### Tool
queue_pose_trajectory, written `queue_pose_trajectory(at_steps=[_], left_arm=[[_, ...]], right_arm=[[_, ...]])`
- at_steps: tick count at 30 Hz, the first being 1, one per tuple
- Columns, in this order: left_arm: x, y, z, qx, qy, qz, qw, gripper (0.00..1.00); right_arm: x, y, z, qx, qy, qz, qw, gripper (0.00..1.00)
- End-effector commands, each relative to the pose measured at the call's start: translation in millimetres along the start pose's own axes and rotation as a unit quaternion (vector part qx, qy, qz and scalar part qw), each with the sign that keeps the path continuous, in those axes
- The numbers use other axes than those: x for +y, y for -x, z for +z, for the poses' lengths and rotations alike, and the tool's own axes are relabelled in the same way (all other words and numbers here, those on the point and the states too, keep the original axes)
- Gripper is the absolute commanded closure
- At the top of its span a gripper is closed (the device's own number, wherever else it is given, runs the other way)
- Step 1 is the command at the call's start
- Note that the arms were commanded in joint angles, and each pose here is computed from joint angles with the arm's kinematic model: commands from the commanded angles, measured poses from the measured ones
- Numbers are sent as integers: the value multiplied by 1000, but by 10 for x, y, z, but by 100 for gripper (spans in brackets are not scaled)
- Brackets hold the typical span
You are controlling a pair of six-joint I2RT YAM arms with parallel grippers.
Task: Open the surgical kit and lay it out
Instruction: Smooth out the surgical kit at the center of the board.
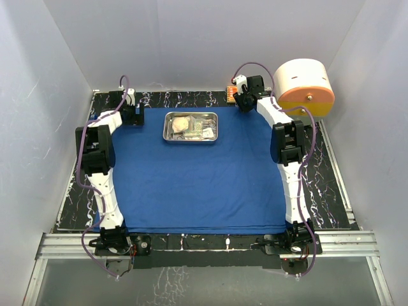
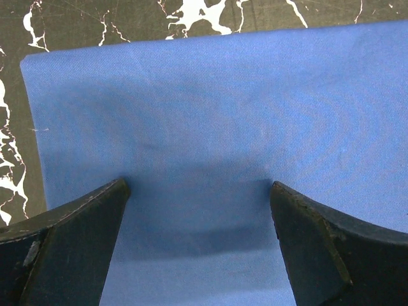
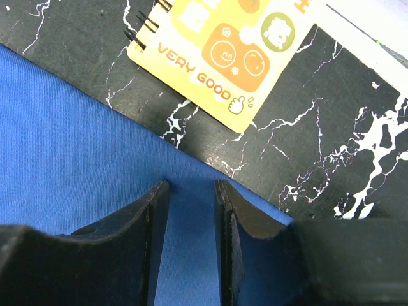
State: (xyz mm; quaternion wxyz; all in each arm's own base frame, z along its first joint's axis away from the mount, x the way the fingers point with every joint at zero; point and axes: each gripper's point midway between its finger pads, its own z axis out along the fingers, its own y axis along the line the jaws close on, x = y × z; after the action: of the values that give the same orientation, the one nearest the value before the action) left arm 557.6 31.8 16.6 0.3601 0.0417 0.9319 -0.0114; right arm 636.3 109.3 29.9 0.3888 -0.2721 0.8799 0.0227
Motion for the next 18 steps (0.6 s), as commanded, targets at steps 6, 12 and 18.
queue_pose_trajectory(at_steps=[6,12,18], left_arm=[[-93,-115,-268,30,-27,-2,999,7],[-113,421,-522,-30,-43,30,998,5],[-113,809,-954,-86,-36,53,994,2]], right_arm=[[50,-431,-96,70,14,17,997,55],[47,55,-442,21,18,23,999,47],[73,566,-911,-37,28,21,999,40]])
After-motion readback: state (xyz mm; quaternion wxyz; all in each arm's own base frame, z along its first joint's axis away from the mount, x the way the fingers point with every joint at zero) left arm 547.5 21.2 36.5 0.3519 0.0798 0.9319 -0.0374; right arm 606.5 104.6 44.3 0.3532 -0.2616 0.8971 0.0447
